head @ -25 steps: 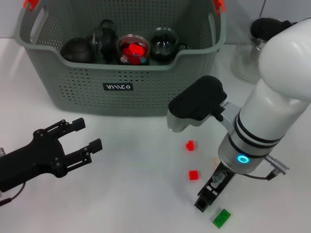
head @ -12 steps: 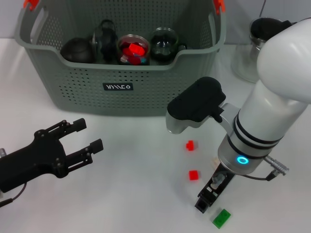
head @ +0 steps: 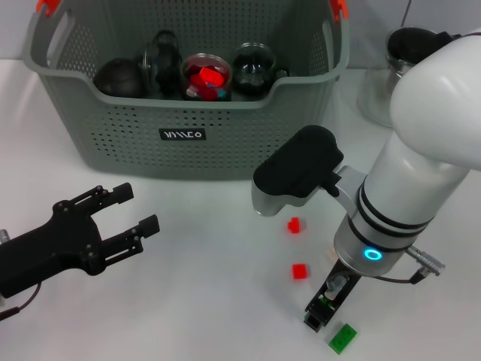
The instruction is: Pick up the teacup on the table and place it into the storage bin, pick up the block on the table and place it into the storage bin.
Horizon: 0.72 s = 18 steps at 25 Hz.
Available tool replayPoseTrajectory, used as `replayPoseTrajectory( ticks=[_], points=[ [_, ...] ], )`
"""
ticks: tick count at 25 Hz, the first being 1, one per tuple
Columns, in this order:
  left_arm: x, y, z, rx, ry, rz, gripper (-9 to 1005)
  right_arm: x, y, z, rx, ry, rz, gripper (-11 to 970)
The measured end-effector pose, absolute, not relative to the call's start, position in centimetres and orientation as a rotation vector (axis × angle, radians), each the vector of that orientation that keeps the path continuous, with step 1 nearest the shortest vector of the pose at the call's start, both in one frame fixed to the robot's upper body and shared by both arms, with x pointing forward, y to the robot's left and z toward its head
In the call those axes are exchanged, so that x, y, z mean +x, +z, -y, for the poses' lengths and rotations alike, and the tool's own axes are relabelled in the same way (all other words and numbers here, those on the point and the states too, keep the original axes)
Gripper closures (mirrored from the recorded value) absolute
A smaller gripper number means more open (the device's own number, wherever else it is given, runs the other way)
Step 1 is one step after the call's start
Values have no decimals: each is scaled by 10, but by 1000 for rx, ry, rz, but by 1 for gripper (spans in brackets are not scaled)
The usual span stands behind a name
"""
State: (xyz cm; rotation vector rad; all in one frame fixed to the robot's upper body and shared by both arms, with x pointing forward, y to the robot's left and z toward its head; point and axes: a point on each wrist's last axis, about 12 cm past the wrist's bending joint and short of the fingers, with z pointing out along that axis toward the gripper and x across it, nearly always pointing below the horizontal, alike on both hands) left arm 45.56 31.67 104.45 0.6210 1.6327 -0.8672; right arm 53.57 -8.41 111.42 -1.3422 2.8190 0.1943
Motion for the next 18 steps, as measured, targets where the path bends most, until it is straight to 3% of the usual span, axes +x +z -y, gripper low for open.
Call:
replayPoseTrajectory(
  ticks=[10,18],
  points=[
    [456,1045,-317,622,-867,-1631,243,535,1125,82,-1353,211,-2778,527],
    [457,1046,-319,611,-857,-1627,243,542,1172,96,-1286,366,-2648,528]
  ],
)
